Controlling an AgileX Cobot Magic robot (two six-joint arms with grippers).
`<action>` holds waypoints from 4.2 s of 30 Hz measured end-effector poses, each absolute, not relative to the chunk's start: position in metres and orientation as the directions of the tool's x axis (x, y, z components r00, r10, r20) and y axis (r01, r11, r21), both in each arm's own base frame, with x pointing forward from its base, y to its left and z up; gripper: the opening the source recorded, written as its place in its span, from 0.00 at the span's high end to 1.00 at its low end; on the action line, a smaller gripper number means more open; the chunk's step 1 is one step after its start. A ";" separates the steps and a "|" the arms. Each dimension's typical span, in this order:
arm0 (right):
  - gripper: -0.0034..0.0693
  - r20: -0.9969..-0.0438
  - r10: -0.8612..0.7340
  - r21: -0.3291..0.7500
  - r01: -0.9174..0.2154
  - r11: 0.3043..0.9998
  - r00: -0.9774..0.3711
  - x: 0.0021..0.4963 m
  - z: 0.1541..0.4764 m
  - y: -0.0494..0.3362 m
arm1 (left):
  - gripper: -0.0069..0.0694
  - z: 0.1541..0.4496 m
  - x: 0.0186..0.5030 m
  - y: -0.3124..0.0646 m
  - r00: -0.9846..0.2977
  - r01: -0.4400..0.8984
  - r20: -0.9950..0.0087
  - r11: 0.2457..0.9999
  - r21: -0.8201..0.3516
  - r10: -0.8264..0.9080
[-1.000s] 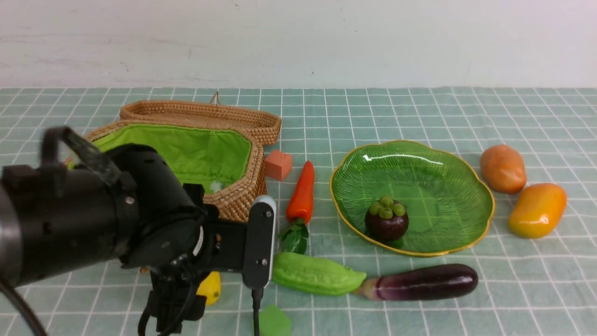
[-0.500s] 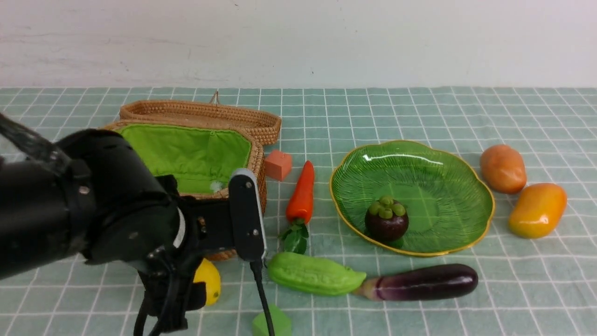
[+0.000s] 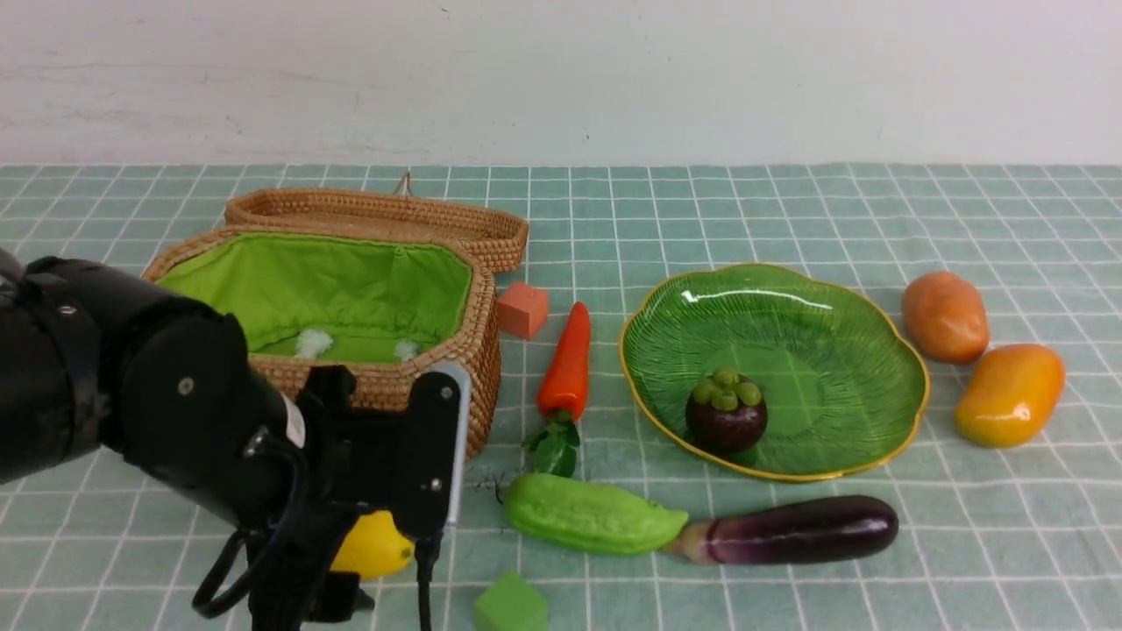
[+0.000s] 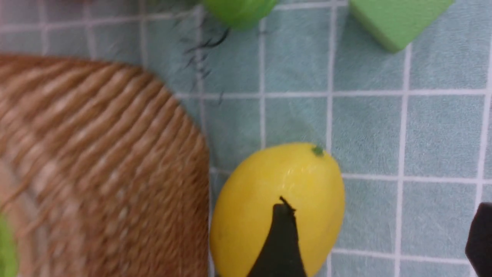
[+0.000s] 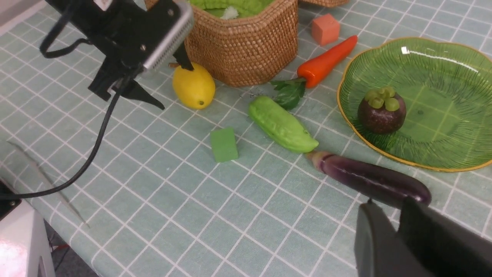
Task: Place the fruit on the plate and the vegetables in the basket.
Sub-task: Grab a lemon with your left arm and place it on the plate on the right
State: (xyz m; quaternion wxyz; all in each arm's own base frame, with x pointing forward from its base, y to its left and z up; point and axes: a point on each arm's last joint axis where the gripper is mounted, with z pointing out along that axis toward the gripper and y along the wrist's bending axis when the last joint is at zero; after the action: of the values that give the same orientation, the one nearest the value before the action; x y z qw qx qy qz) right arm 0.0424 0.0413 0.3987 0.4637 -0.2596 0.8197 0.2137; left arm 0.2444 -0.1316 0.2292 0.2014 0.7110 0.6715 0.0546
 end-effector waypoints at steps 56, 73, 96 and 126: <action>0.80 -0.860 -0.230 0.134 -0.637 0.759 -0.456 0.040 0.397 0.043 | 0.20 0.185 0.269 -0.140 0.128 0.930 -0.023 -0.112 0.350 0.991; 0.80 -0.863 -0.232 0.134 -0.647 0.750 -0.448 0.039 0.398 0.044 | 0.18 0.188 0.256 -0.148 -0.003 0.955 -0.078 0.026 0.294 0.997; 0.80 -0.870 -0.245 0.106 -0.647 0.755 -0.428 0.040 0.399 0.043 | 0.18 0.183 0.256 -0.153 -0.176 0.956 -0.115 0.197 0.219 0.978; 0.79 -0.823 -0.144 0.122 -0.417 0.901 -0.550 0.040 0.406 0.018 | 0.16 0.219 0.413 -0.356 -0.367 0.724 -0.682 0.655 0.218 0.633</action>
State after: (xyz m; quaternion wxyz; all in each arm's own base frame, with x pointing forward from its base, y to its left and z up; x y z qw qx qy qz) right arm 0.0399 0.0177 0.4062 0.4460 -0.1618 0.8668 0.1535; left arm 0.4129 -0.3561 0.2185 0.3839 0.4112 0.8246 -0.0594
